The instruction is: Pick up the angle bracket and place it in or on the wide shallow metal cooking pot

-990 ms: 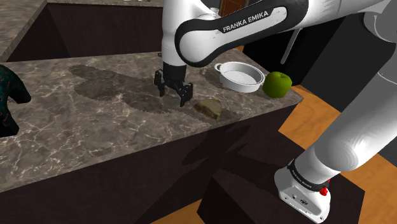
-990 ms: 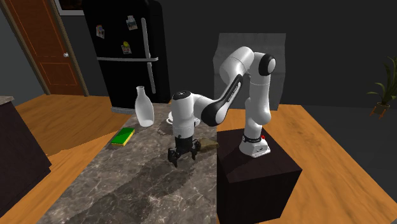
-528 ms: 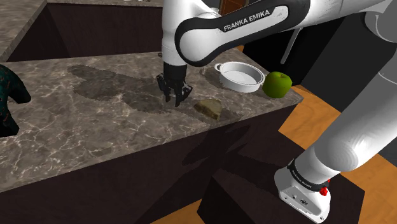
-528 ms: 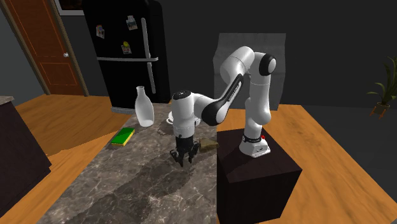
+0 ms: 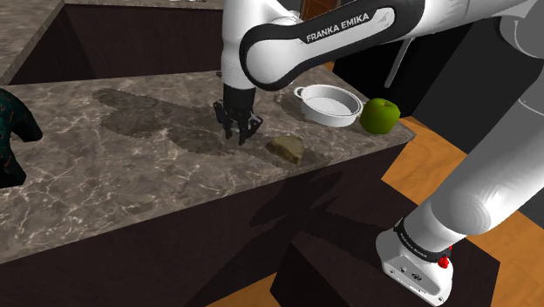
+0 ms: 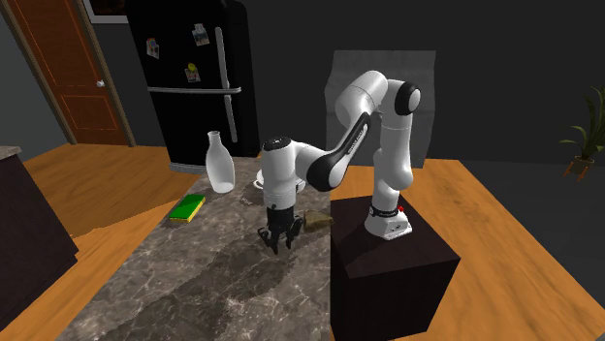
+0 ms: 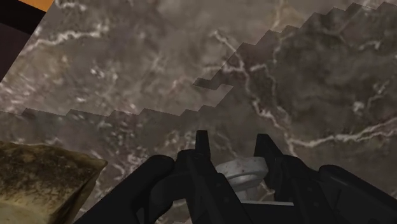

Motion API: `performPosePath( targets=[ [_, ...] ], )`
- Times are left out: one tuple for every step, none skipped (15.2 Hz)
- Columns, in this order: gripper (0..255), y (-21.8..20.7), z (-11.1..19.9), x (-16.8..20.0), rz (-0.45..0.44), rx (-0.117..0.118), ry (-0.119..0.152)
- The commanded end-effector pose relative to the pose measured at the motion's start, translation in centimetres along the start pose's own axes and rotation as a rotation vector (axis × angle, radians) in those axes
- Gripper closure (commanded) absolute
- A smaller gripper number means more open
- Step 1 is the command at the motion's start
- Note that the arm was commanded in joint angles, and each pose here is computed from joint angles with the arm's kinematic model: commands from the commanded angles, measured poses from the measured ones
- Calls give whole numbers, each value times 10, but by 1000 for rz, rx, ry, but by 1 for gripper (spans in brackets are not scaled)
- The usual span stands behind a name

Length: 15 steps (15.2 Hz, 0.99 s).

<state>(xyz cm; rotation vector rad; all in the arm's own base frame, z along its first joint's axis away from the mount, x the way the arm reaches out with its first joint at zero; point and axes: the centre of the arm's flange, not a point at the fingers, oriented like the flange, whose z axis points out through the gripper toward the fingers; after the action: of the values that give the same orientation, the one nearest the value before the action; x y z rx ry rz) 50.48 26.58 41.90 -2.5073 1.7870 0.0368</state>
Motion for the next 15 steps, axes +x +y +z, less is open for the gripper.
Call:
performPosePath(
  targets=[
    [255, -1, -7, 0, 0, -1, -1],
    [255, -1, -12, 0, 0, -1, -1],
    [255, -1, -17, 0, 0, -1, -1],
    [255, -1, -23, -1, 0, -1, -1],
    [255, -1, -28, -1, 0, -1, -1],
    [255, -2, -33, -1, 0, -1, -1],
    [255, -2, -38, -2, 0, -1, -1],
    [255, -2, -44, -2, 0, -1, -1],
    [255, -2, -49, -2, 0, -1, -1],
    [255, -2, -54, -2, 0, -1, -1],
    [255, -2, -59, -3, 0, -1, -1],
    [255, -3, -65, -3, 0, -1, -1],
    [255, -3, -70, -3, 0, -1, -1],
    [255, -3, -75, -4, 0, -1, -1],
    [255, -3, -81, -4, 0, -1, -1]
  ],
)
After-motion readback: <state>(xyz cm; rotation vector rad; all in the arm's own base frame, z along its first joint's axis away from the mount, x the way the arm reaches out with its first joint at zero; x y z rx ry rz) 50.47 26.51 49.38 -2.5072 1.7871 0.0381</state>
